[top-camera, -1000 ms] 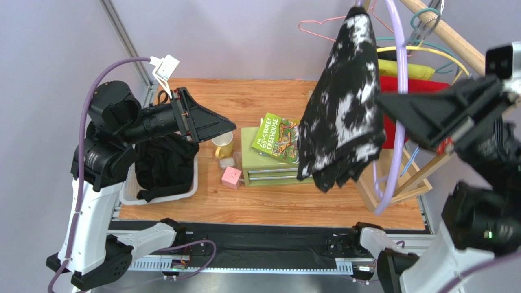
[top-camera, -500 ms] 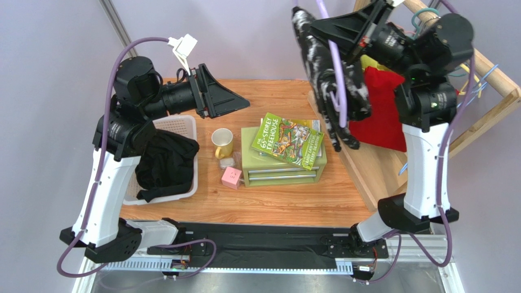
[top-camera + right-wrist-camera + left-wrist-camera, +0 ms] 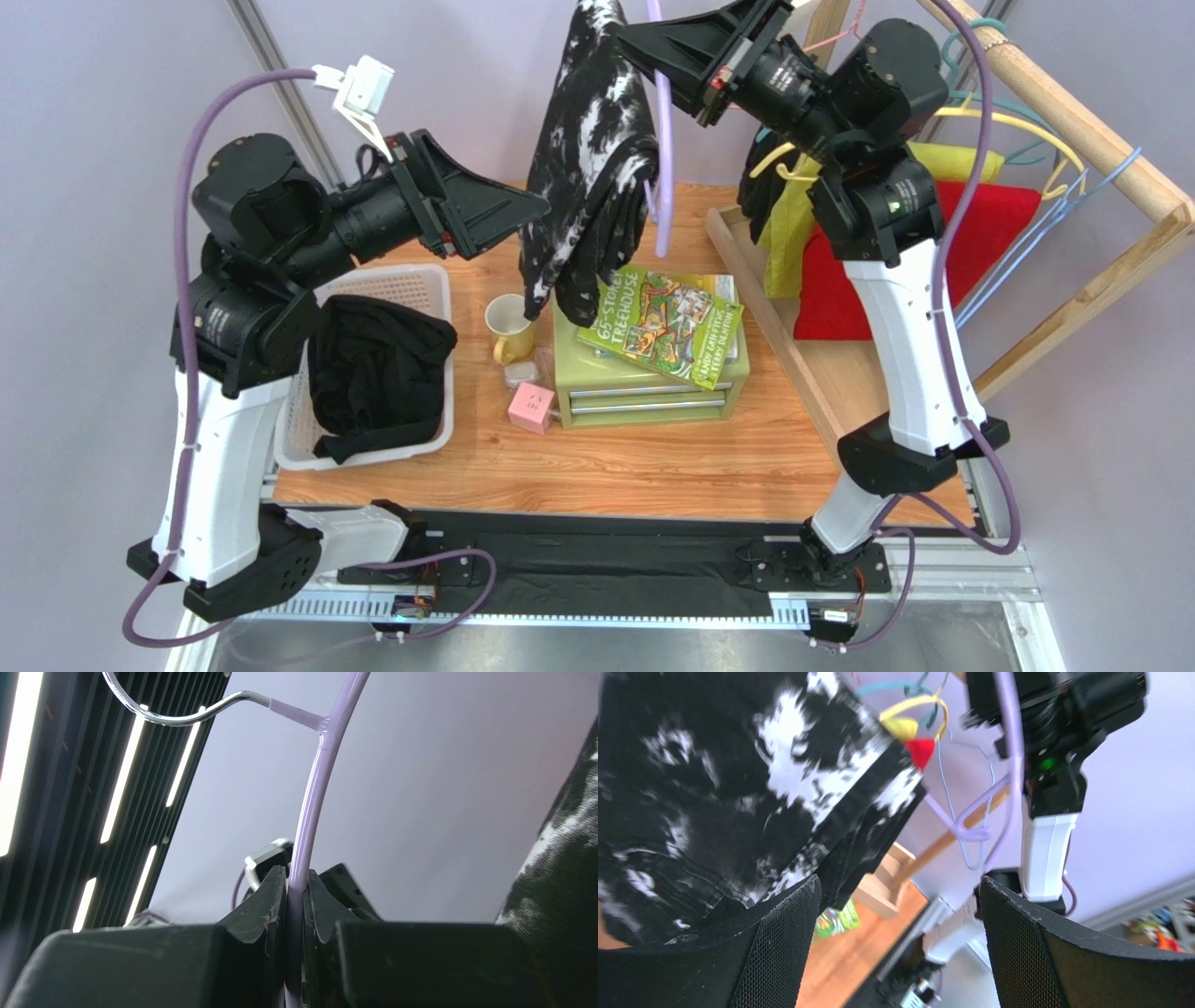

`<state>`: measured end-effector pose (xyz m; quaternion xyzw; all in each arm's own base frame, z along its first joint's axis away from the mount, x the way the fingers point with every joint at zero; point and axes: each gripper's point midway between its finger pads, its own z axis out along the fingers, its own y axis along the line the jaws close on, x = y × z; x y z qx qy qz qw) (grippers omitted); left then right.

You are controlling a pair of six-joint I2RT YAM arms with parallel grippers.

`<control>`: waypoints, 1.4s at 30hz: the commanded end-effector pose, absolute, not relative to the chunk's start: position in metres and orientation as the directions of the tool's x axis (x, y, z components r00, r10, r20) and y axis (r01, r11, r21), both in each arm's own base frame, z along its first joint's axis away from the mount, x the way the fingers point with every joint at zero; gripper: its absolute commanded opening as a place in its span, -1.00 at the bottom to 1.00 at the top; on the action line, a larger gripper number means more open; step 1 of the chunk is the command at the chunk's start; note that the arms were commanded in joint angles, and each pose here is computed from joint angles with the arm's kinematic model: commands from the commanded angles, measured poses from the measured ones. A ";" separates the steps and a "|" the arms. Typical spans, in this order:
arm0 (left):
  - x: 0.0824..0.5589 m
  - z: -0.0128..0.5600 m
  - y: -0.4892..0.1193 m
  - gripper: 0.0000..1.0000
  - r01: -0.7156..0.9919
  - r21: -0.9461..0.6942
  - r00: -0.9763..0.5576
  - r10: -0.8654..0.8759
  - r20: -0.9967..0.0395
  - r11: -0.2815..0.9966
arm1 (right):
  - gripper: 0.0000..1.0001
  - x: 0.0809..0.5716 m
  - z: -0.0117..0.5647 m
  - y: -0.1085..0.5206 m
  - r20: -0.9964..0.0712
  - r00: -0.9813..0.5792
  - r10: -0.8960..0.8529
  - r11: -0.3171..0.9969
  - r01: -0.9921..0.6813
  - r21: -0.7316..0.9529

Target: Remove the trousers from the hanger

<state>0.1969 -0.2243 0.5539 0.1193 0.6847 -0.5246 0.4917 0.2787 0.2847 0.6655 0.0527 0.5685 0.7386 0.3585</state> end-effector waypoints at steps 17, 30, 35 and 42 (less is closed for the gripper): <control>0.247 0.566 -0.243 0.65 0.648 -0.109 0.014 -0.155 -0.988 0.753 | -1.00 0.279 0.732 0.251 -0.159 -0.600 0.784 -0.242 -0.532 0.811; 0.239 0.575 -0.272 0.89 0.742 -0.160 -0.020 -0.217 -0.976 0.651 | -1.00 0.255 0.766 0.222 -0.025 -0.582 0.813 -0.364 -0.541 0.758; 0.243 0.570 -0.288 0.90 0.770 -0.157 -0.035 -0.205 -0.978 0.618 | -1.00 0.248 0.774 0.216 -0.010 -0.572 0.820 -0.377 -0.554 0.742; 0.236 0.573 -0.295 0.97 0.801 -0.179 -0.053 -0.231 -0.971 0.571 | -1.00 0.245 0.779 0.215 -0.029 -0.565 0.825 -0.377 -0.587 0.717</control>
